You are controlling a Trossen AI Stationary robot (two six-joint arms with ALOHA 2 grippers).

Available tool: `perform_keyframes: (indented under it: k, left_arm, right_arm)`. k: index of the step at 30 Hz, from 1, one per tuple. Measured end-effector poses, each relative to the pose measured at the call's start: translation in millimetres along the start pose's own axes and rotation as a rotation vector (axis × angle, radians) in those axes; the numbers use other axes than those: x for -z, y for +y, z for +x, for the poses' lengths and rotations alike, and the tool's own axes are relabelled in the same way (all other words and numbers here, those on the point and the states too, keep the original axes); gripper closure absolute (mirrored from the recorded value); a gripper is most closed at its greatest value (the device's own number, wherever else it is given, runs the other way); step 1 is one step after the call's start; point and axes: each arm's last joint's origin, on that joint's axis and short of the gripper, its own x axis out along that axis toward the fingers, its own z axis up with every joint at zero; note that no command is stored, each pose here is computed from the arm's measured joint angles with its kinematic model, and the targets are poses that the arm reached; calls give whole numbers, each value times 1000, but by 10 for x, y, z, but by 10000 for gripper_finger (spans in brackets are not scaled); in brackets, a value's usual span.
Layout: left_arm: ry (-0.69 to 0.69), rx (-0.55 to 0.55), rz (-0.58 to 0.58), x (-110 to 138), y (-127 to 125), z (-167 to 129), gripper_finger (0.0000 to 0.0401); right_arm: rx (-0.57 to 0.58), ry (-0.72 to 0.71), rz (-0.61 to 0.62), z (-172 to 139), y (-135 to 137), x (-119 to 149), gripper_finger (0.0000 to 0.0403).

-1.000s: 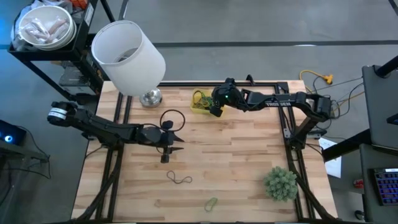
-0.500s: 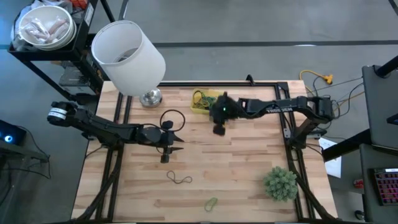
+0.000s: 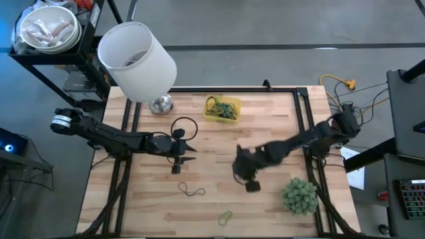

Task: Pick and place rubber bands into bin
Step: Put the green rubber band into the yellow bin

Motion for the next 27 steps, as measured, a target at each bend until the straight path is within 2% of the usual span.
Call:
perform_keyframes:
  k: [6,10,15,23,27]
  left_arm:
    - [1,0,0,3,0,1,266]
    - [1,0,0,3,0,1,266]
    - [1,0,0,3,0,1,266]
    - [0,1,0,2,0,1,266]
    - [0,1,1,2,0,1,266]
  right_arm:
    - [-93,-188,-171,89,477,30,346]
    - [-121,-237,-244,86,669,54,346]
    - [-17,-289,-222,163,754,66,346]
    - [-5,-240,-220,479,742,134,346]
    - [-28,-244,-186,529,748,135,346]
